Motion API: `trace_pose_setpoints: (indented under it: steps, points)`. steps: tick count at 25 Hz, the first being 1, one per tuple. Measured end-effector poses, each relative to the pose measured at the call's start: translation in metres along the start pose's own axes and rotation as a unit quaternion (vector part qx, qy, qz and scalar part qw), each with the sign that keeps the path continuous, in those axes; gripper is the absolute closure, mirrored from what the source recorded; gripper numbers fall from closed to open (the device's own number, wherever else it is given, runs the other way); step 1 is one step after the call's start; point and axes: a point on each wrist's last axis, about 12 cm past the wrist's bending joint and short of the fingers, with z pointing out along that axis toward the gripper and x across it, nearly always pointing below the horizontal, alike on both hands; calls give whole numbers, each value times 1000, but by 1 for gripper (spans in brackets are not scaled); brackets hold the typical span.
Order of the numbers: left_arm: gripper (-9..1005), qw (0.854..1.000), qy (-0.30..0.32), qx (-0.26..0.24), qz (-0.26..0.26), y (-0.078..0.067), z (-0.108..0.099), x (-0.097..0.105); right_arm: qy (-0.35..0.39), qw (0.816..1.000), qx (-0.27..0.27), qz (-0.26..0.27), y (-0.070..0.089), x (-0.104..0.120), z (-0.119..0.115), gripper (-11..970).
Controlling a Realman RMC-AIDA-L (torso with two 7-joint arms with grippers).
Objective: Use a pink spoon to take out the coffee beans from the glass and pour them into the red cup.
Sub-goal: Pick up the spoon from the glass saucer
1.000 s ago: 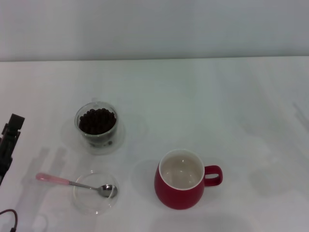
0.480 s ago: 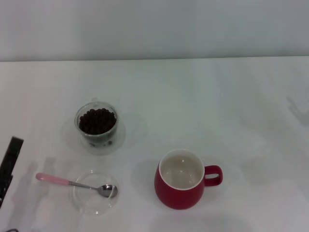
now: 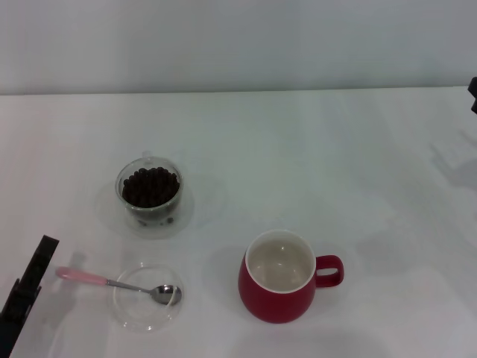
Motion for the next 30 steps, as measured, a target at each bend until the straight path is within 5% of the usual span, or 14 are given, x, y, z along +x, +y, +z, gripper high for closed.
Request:
trace_pose_setpoints:
  steps: [14, 30]
  points:
    - [254, 998, 55, -1, -10, 0, 4, 11, -7, 1000, -21, -3, 10, -4, 16, 225]
    - [256, 997, 75, 17, 0, -3, 6, 13, -4, 1000, -17, 2, 13, -1, 9, 225]
